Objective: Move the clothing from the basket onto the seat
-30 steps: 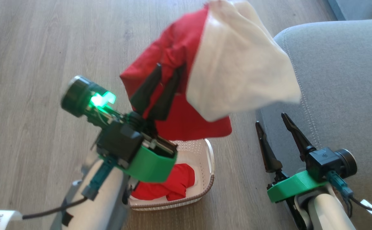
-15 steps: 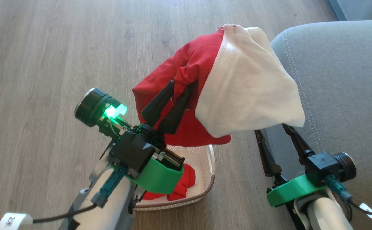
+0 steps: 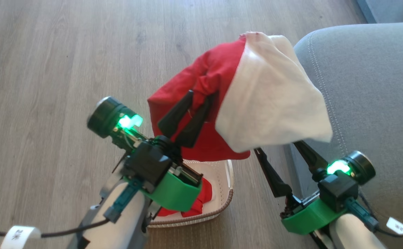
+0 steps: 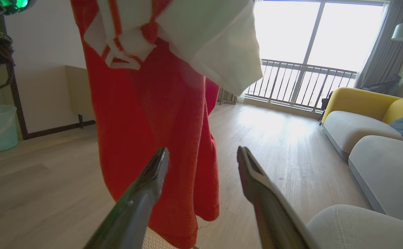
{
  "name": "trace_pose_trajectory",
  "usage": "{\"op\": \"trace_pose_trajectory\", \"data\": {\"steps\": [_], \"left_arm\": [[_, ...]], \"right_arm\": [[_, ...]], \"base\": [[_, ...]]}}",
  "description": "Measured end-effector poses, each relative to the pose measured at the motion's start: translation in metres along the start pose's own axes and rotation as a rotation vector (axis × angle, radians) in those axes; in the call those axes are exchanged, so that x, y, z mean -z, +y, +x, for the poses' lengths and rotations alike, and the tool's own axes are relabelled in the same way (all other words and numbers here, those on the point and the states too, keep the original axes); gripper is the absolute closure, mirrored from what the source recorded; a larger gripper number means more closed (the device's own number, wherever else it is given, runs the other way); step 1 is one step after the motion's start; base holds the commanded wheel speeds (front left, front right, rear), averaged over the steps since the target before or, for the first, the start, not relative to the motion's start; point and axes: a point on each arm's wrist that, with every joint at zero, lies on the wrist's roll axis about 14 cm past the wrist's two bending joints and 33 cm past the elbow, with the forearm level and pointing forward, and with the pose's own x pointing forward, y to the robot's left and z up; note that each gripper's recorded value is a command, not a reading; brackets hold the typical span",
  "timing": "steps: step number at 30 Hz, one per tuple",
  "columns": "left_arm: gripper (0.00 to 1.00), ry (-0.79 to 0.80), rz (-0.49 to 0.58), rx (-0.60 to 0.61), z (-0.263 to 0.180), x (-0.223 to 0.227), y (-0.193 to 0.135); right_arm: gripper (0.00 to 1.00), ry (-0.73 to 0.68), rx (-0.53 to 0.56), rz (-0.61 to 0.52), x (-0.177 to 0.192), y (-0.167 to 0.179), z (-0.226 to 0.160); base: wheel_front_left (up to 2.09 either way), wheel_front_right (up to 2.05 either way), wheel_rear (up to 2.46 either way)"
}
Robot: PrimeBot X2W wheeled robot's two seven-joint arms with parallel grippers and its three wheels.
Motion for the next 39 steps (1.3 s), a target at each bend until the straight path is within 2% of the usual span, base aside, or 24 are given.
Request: {"op": "trace_pose_trajectory", "data": {"steps": [11, 25, 31, 39], "left_arm": [[1.00, 0.043, -0.056, 0.117, -0.005, 0.015, -0.033], [1.00, 0.045, -0.100, 0.185, -0.010, 0.013, -0.054], [1.00, 0.058, -0.124, 0.222, -0.014, 0.016, -0.061], [1.00, 0.053, -0.131, 0.240, -0.013, 0.015, -0.064]], "right_arm": [[0.00, -0.035, -0.131, -0.119, -0.010, 0.003, 0.028], [0.00, 0.033, -0.162, -0.164, 0.015, 0.003, 0.038], [0.00, 0.018, -0.264, -0.178, 0.014, 0.030, 0.046], [0.00, 0.003, -0.324, -0.217, 0.011, 0.043, 0.048]], "base": [[0.00, 0.00, 0.00], [0.00, 0.00, 0.00], [0.00, 0.00, 0.00], [0.00, 0.00, 0.00]]}}
